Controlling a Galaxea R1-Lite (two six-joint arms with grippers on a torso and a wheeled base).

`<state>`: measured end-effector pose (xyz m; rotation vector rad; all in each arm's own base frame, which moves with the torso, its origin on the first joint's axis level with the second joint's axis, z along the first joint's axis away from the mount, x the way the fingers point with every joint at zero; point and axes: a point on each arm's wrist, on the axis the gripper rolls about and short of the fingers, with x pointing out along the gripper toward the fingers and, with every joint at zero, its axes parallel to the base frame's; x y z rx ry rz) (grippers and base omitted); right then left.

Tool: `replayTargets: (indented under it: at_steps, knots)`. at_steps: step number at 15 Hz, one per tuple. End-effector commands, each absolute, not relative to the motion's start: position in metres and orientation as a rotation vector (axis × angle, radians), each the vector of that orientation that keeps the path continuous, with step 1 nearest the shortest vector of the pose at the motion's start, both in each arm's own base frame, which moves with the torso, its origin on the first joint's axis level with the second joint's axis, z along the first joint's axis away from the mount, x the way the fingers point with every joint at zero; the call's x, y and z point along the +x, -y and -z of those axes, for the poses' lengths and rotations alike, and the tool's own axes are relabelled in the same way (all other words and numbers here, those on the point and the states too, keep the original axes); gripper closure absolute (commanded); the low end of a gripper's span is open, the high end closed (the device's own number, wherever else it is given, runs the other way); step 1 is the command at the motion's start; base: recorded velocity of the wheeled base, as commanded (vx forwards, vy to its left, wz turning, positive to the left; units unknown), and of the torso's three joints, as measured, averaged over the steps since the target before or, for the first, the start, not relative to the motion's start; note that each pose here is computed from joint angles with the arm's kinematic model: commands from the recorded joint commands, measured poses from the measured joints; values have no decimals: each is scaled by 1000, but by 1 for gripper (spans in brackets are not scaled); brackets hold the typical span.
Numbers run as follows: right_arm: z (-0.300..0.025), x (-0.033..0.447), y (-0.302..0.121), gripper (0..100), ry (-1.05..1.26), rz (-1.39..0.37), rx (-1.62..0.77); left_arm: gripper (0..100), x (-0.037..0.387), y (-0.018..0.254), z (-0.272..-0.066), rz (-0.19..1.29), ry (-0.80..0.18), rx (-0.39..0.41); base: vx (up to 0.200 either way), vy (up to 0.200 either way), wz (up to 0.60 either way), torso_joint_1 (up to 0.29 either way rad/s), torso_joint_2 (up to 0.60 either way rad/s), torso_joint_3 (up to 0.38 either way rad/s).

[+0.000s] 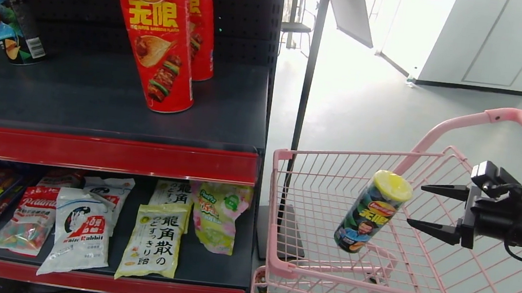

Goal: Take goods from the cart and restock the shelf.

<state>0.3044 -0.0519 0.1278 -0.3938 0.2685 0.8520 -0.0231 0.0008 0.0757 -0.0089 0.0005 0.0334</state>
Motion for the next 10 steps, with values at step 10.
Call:
replayTargets:
  at_steps: [10]
  knots:
    - [-109, 343, -35, 0, -256, -1168, -307, 0, -23, -1, -76, -34, -1, -9, 0, 0, 0, 0, 0, 0]
